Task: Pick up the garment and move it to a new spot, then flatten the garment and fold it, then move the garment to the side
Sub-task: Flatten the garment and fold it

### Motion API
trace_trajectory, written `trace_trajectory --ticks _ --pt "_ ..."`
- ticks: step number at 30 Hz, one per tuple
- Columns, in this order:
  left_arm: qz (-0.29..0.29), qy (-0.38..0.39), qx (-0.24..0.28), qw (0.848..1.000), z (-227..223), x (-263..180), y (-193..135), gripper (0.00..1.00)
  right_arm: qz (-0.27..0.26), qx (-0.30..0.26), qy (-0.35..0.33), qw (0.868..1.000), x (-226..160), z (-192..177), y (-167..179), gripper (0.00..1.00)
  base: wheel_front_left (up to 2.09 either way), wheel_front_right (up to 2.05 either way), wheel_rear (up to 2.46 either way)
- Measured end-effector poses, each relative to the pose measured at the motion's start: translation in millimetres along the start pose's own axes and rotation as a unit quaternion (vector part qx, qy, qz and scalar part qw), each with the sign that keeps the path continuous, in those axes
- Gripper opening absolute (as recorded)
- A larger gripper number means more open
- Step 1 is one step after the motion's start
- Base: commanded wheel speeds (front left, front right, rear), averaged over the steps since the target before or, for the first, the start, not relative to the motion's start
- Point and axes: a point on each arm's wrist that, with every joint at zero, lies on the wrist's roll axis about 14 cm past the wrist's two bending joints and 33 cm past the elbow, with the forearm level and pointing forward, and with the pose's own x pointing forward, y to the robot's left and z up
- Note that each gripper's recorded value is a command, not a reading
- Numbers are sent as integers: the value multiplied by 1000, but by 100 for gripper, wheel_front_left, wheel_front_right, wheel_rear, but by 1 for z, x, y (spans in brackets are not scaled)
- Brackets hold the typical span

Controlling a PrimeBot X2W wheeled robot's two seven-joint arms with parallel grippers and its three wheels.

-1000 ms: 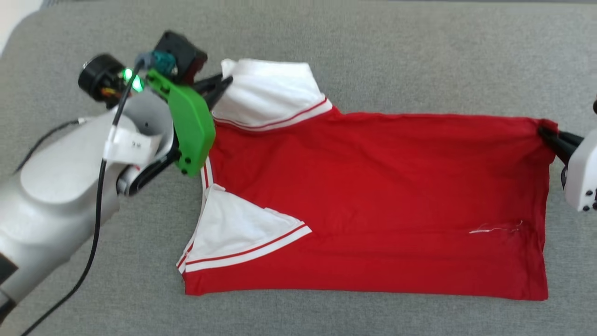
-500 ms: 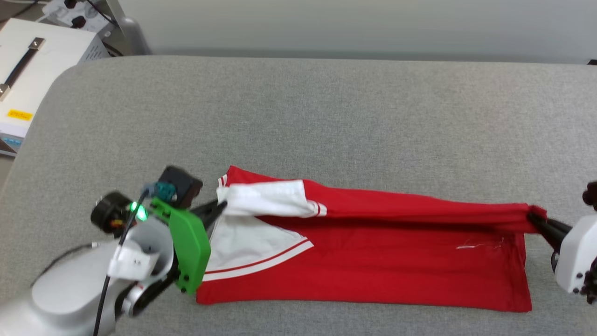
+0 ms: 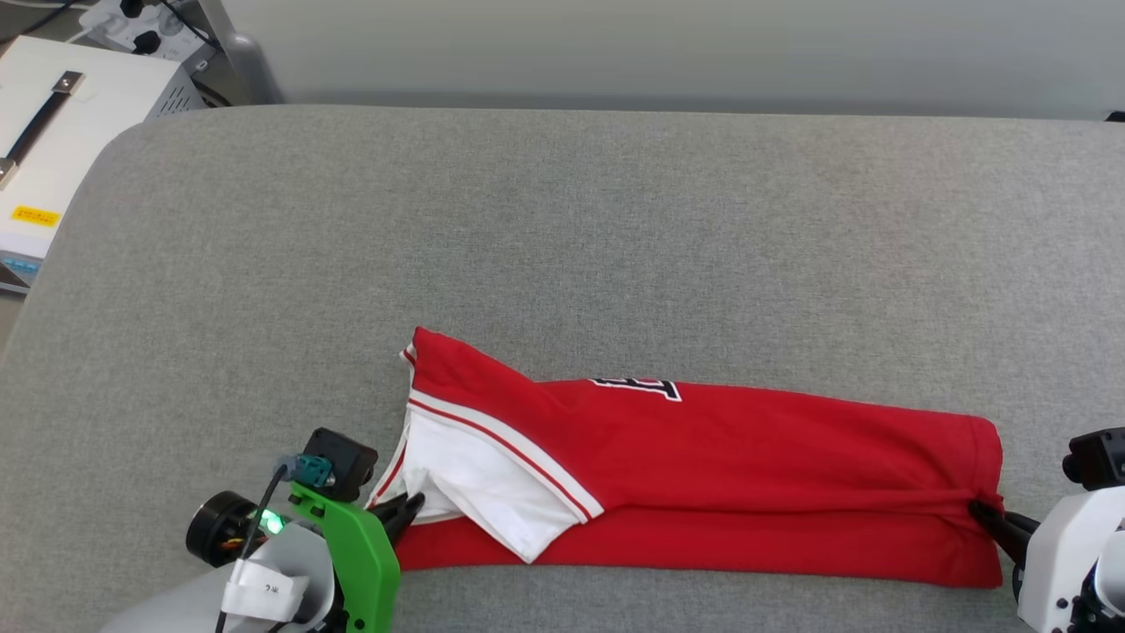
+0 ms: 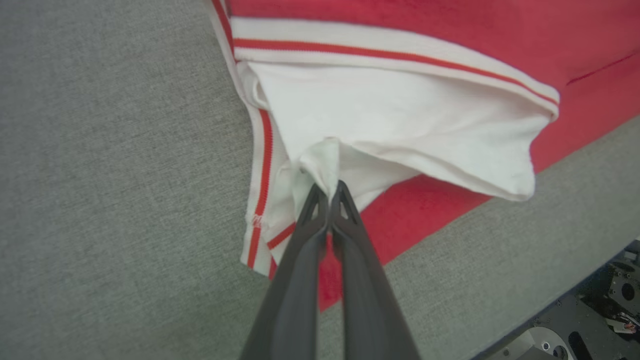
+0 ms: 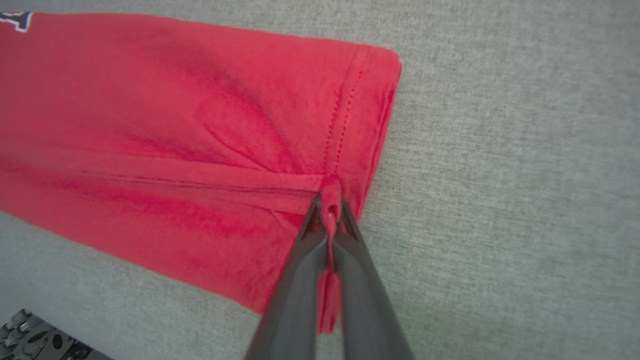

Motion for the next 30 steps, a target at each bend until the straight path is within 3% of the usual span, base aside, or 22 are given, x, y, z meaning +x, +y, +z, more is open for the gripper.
trace_trajectory --ticks 1,2,11,14,15,17,24,30 --pt "2 0 -1 1000 -1 2 1 47 -1 1 0 1000 1 -1 0 100 0 0 0" --pt "4 0 -2 1000 -2 4 2 100 -1 4 -4 1000 2 0 0 100 0 0 0" --pt "48 -85 6 995 21 -10 12 100 12 -13 -91 996 -24 41 9 100 0 0 0" --pt "78 -141 10 987 43 -21 19 100 14 -20 -122 992 -41 59 10 100 0 0 0" --pt "109 -195 13 975 68 -34 25 100 11 -29 -151 988 -58 81 9 100 0 0 0" --pt "126 -218 15 968 78 -40 27 100 8 -34 -154 988 -64 89 7 100 0 0 0" --pt "185 -302 35 934 114 -60 35 100 4 -5 -66 998 -64 74 -5 100 0 0 0" --pt "215 -339 31 915 119 -66 38 100 5 38 12 999 -46 54 -14 100 0 0 0"
